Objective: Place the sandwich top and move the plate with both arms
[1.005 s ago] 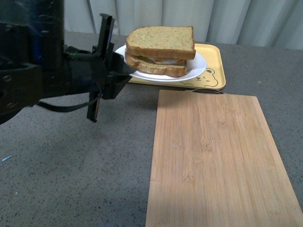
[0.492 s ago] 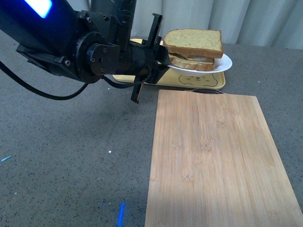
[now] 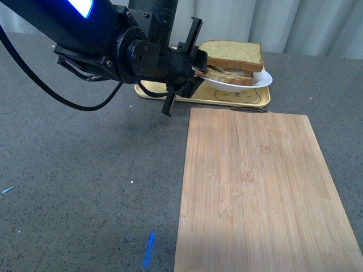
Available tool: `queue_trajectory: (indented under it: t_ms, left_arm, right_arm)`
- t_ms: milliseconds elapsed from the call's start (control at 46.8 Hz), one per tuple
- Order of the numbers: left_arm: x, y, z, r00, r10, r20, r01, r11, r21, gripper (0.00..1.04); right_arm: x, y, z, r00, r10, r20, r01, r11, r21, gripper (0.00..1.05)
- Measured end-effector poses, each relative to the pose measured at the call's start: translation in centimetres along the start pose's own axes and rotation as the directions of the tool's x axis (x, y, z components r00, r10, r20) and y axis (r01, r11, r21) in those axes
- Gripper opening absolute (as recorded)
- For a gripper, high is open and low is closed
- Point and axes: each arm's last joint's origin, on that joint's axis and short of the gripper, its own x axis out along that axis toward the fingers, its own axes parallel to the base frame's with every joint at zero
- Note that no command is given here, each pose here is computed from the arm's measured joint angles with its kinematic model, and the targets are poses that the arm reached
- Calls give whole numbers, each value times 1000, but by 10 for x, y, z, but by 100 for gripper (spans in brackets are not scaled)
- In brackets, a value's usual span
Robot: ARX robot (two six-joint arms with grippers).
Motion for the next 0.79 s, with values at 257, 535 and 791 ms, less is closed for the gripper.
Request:
queue_trajectory:
  t_ms: [257,535,791]
  left_arm:
    - [-26,0,-6,1000,6,0,-6,999,48,71]
    - [-84,-24,-10,888,-229,399,-20,847,531,84]
    - [-209,16,1,693,-359,625,-487,406,773,34]
  right_arm:
    - [0,0,0,1000,0,0,0,1000,0,95]
    - [0,0,0,1000,0,0,0,1000,0,95]
    - [0,0,0,1000,0,0,0,1000,0,95]
